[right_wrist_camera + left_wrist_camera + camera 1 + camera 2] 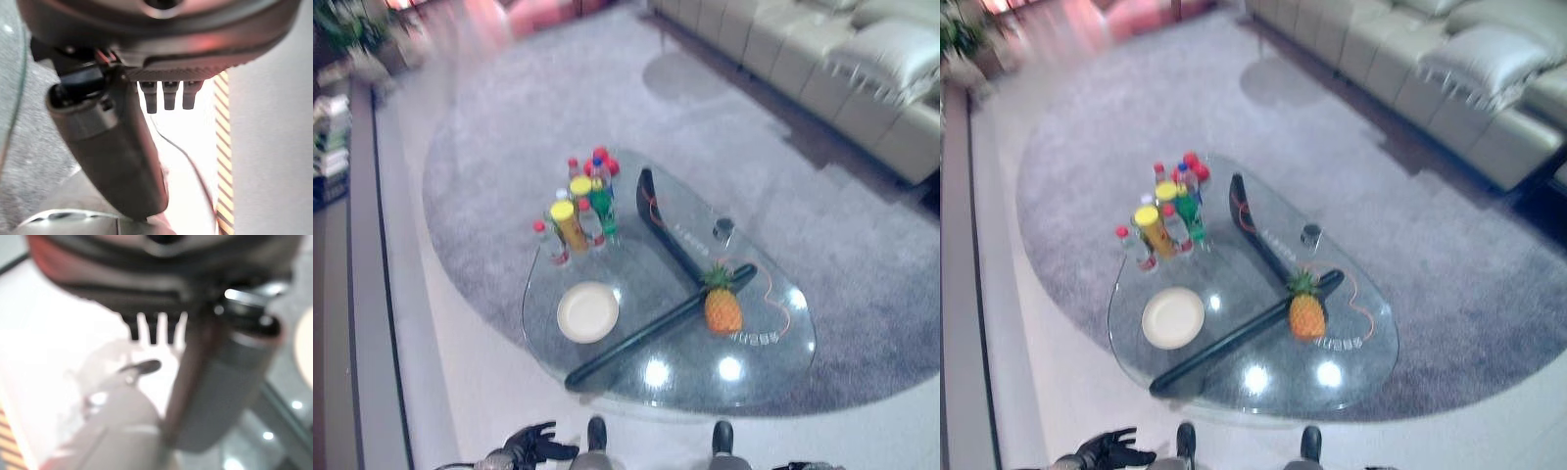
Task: Pick up the fruit to the plate
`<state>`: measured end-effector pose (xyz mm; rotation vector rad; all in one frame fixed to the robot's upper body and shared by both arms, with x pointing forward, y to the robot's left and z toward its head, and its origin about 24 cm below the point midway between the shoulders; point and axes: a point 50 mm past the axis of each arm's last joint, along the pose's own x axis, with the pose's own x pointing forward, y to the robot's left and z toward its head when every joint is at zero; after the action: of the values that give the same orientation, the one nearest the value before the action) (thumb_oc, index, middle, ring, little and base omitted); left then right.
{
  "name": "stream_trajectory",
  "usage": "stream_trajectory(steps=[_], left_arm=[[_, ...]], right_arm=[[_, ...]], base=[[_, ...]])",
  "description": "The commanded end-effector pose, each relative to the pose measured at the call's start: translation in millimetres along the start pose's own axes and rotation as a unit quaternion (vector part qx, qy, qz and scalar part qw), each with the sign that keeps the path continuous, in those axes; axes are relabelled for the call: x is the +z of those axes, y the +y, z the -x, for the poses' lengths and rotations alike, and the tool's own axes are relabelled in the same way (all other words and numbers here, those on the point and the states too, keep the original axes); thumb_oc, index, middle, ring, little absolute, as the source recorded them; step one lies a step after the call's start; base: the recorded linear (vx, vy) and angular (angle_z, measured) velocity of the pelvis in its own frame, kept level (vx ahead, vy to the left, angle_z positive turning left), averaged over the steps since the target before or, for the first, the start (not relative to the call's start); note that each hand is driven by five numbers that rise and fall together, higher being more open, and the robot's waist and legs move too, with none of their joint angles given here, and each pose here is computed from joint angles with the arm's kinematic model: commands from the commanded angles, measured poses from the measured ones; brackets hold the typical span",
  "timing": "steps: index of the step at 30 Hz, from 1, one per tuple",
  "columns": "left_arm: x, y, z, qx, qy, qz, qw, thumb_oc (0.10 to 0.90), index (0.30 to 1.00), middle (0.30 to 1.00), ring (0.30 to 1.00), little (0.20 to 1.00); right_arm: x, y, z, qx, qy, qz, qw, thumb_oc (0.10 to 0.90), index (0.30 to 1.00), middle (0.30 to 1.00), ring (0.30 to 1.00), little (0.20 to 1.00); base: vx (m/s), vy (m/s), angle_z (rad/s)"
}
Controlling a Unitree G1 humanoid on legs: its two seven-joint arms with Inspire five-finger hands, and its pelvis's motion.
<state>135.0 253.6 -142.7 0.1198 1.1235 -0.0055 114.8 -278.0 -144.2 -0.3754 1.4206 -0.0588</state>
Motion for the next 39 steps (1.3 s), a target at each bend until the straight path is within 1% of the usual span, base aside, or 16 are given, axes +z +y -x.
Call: stream_trajectory(steps=[1,5,7,8,9,11,13,14,18,22,28,39], left_arm=[[2.6,-6.2,-2.5,-0.011,0.013,-0.005,1.0,0.8,0.9,0.9,0.9,0.9],[27.2,-2.7,-4.1,-0.009,-0.025,0.012,1.0,0.8,0.9,0.9,0.9,0.9],[43.3,-1.3,-4.2,-0.011,-0.056,0.039,0.998,0.8,0.9,0.9,0.9,0.9],[59.5,1.7,-3.1,-0.008,-0.089,0.062,0.994,0.8,0.9,0.9,0.9,0.9],[61.2,2.0,-3.0,-0.008,-0.092,0.065,0.994,0.8,0.9,0.9,0.9,0.9],[81.2,6.7,-0.7,-0.004,-0.127,0.092,0.988,0.8,0.9,0.9,0.9,0.9],[98.4,10.6,2.1,0.004,-0.161,0.112,0.981,0.8,0.9,0.9,0.9,0.9],[111.3,15.6,5.1,0.012,-0.184,0.13,0.974,0.8,0.9,0.9,0.9,0.9],[137.1,30.1,13.6,0.045,-0.236,0.188,0.952,0.8,0.9,0.9,0.9,0.9],[161.4,40.1,23.3,0.076,-0.28,0.221,0.931,0.8,0.9,0.9,0.9,0.9],[181.4,42.0,31.2,0.091,-0.316,0.226,0.917,0.8,0.9,0.9,0.9,0.9],[194.0,45.5,36.9,0.101,-0.335,0.224,0.909,0.8,0.9,0.9,0.9,0.9]], right_arm=[[10.3,-10.3,2.4,-0.017,0.004,0.01,1.0,0.8,0.9,0.9,0.9,0.9],[32.4,-20.3,6.3,-0.038,-0.041,-0.014,0.998,0.8,0.9,0.9,0.9,0.9],[51.2,-30.3,11.1,-0.07,-0.094,-0.039,0.992,0.8,0.9,0.9,0.9,0.9],[68.1,-41.0,17.3,-0.104,-0.146,-0.062,0.982,0.8,0.9,0.9,0.9,0.9],[70.0,-42.2,18.2,-0.109,-0.153,-0.065,0.98,0.8,0.9,0.9,0.9,0.9],[87.7,-53.0,26.7,-0.139,-0.204,-0.095,0.964,0.8,0.9,0.9,0.9,0.9],[102.4,-62.3,35.9,-0.171,-0.252,-0.134,0.943,0.8,0.9,0.9,0.9,0.9],[112.5,-68.3,42.9,-0.192,-0.283,-0.154,0.927,0.8,0.9,0.9,0.9,0.9],[134.5,-81.3,60.0,-0.224,-0.346,-0.186,0.892,0.8,0.9,0.9,0.9,0.9],[156.9,-84.4,76.7,-0.241,-0.396,-0.211,0.861,0.8,0.9,0.9,0.9,0.9],[180.1,-87.2,93.8,-0.246,-0.432,-0.221,0.839,0.8,0.9,0.9,0.9,0.9],[191.6,-102.3,105.2,-0.247,-0.445,-0.239,0.827,0.8,0.9,0.9,0.9,0.9]], base=[[-0.1,0.006,0.05],[-0.09,-0.001,0.0],[-0.09,0.004,-0.04],[-0.1,0.009,-0.04],[-0.13,0.007,-0.02],[-0.13,-0.008,0.0],[-0.19,-0.034,0.02],[-0.18,-0.039,0.03],[-0.14,-0.035,0.05],[-0.09,-0.039,0.08],[-0.06,-0.015,-0.01],[0.0,0.0,0.0]])
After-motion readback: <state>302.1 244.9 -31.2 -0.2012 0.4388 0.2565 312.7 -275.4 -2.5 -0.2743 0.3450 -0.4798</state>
